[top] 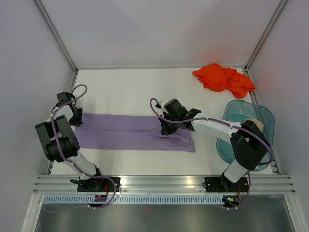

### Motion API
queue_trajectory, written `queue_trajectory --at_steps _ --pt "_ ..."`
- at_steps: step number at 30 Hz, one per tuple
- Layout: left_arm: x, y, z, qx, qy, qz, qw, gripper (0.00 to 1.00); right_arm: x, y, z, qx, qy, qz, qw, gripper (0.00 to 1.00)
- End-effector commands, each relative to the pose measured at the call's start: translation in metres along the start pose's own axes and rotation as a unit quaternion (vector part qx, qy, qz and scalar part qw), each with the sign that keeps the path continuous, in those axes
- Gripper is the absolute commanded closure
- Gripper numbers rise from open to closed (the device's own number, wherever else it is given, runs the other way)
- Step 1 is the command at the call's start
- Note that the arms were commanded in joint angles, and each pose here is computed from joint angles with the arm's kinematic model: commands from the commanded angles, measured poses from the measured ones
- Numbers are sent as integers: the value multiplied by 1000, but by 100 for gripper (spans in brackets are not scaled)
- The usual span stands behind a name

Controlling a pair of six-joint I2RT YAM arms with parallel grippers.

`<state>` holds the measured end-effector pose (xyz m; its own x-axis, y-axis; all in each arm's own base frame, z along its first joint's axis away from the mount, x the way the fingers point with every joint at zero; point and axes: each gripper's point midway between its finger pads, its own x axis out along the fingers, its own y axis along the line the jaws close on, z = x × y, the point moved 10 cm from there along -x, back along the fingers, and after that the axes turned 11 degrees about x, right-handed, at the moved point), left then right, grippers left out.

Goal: Roll the t-shirts
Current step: Fold the tshirt

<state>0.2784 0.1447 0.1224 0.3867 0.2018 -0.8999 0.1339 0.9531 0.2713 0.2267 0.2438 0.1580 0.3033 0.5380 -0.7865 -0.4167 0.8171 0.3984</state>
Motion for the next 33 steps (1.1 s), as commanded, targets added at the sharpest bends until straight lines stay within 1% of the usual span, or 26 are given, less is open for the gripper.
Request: queue_trajectory --at_steps 1,4,5,7,8,9,12,14,15,16,17,18,19,20,21,23,24,25,26,27,28,30,32,33 --pt "1 13 10 17 -8 27 999 98 1 15 -11 -36 9 61 997 100" --pt "3 14 11 18 -4 28 999 98 10 15 -15 -38 15 65 997 100" --pt "4 13 11 18 -4 28 999 97 13 14 -17 -38 19 63 997 97" --pt "5 12 10 19 -1 25 999 91 16 14 -18 -40 25 69 997 75" --pt "4 13 10 19 -1 27 999 82 16 15 -18 -43 29 81 995 63" --pt "4 13 10 20 -2 27 999 79 16 16 -19 -46 30 86 995 60" --pt "0 13 11 20 -7 28 999 72 8 22 -19 -55 22 107 992 52" --pt "-5 10 12 23 -22 12 999 69 -3 26 -16 -57 2 114 992 50" --pt "-7 9 13 26 -29 7 999 69 -7 26 -14 -53 -13 103 993 49" --pt "-8 2 13 31 -49 -27 998 68 -10 27 -13 -39 -23 96 994 48" --pt "-12 -2 13 36 -57 -42 997 67 -15 23 -11 -22 -31 82 996 48" --pt "-19 -6 15 42 -72 -51 995 66 -17 18 -9 -3 -35 62 997 50" --pt "-20 -15 15 59 -84 -73 992 66 -20 6 -7 41 -29 42 998 55" --pt "-23 -21 14 69 -87 -82 990 66 -22 -3 -9 65 -25 28 997 67" --pt "-30 -33 15 94 -103 -93 986 64 -25 -20 -7 114 -29 -2 993 71" --pt "-37 -46 15 119 -113 -106 981 64 -32 -37 -15 151 -31 -33 988 81" --pt "-48 -59 20 144 -132 -114 974 64 -36 -45 -17 169 -36 -52 984 83" --pt "-51 -70 17 160 -134 -126 970 63 -41 -58 -20 192 -38 -84 977 84" --pt "-56 -78 18 177 -142 -131 965 63 -47 -63 -25 206 -44 -99 973 84" --pt "-67 -96 20 207 -154 -146 955 62 -50 -68 -28 214 -50 -112 969 84" --pt "-74 -103 22 222 -164 -147 950 59 -54 -77 -31 224 -62 -129 964 83" --pt "-85 -118 29 245 -176 -141 943 55 -56 -81 -30 230 -72 -128 962 83" --pt "-88 -116 36 234 -176 -133 947 53 -56 -83 -22 230 -88 -118 962 83" --pt "-84 -112 44 217 -160 -117 956 53 -56 -83 -18 228 -98 -116 962 83"
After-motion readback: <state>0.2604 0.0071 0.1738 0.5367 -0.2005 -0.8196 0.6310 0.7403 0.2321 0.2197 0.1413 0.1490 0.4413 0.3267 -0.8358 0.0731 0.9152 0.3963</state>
